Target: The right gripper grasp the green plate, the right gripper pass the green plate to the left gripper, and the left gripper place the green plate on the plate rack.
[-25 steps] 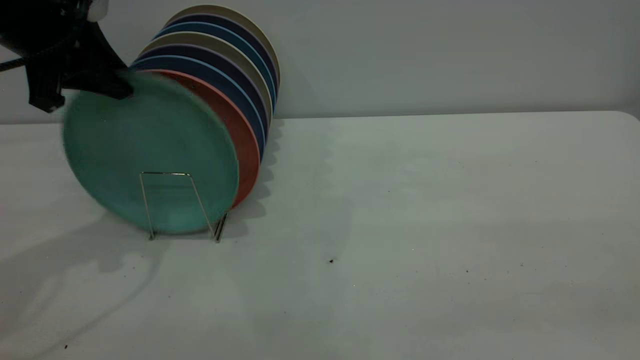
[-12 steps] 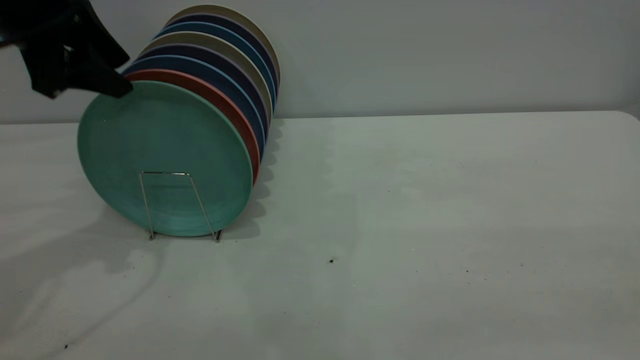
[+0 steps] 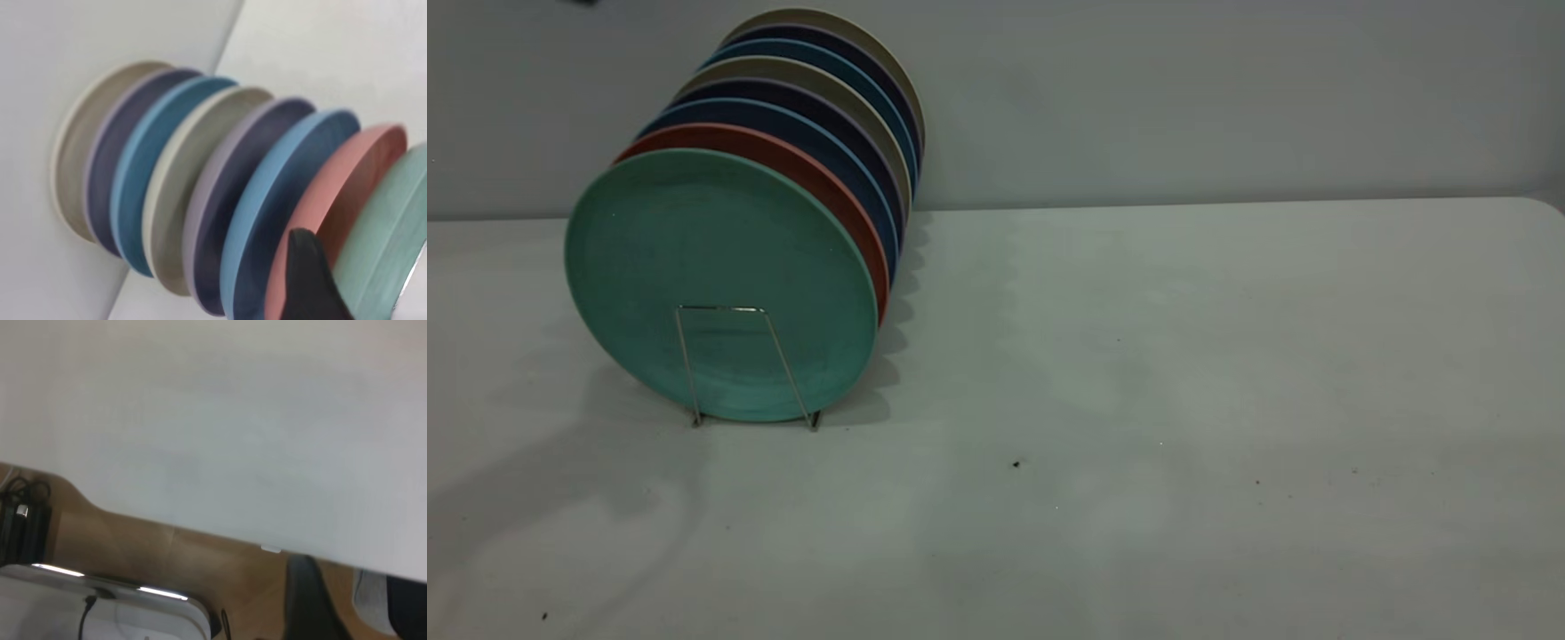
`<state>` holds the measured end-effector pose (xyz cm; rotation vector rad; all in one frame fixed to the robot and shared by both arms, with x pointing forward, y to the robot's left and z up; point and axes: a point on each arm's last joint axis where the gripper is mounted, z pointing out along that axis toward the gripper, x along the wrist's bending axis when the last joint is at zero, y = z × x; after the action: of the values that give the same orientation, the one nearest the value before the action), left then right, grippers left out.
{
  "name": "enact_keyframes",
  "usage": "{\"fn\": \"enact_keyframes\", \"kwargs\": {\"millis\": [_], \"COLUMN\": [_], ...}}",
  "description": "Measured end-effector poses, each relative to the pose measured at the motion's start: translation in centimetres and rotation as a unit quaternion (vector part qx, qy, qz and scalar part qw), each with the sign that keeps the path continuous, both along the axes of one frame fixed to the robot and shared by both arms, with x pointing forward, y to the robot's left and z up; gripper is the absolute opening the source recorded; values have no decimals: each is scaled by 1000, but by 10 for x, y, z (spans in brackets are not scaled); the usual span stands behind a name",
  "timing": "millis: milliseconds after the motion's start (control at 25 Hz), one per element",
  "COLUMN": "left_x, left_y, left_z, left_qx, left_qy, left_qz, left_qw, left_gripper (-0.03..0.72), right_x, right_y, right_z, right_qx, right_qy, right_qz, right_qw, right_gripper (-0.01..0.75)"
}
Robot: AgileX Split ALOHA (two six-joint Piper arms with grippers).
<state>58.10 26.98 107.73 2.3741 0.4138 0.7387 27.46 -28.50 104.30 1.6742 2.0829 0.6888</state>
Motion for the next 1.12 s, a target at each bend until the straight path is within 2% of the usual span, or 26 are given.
{"fn": "enact_keyframes", "kwargs": {"millis": [280, 400, 560, 640, 760, 800, 960, 1120], "left_x": [-53, -79, -118, -138, -170, -179, -209, -246], "left_y": [0, -1, -1, 0, 4, 5, 11, 15], "left_z": [67, 86, 102, 105, 105, 105, 96, 63], "left_qx": [-43, -72, -98, -105, -101, -102, -115, -114], "left_qy": [-37, -20, 34, 81, 161, 172, 175, 185], "left_qz": [58, 87, 130, 156, 214, 232, 307, 352], "left_qw": [997, 993, 986, 979, 958, 952, 928, 911], "left_gripper": [460, 460, 460, 460, 460, 460, 460, 460], "right_x": [-18, -16, -14, -14, -14, -16, -27, -41], "right_y": [-6, -8, -9, -9, -11, -11, -15, -19], "right_z": [3, -2, -5, -5, -6, -5, -4, -4], "right_qx": [-22, -25, -16, -15, -15, -14, -4, 9], "right_qy": [-64, -81, -88, -88, -91, -98, -141, -188], "right_qz": [-41, -51, -38, -23, 0, 8, 27, 29], "right_qw": [997, 995, 995, 996, 996, 995, 990, 982], "right_gripper": [438, 438, 438, 438, 438, 438, 438, 438]}}
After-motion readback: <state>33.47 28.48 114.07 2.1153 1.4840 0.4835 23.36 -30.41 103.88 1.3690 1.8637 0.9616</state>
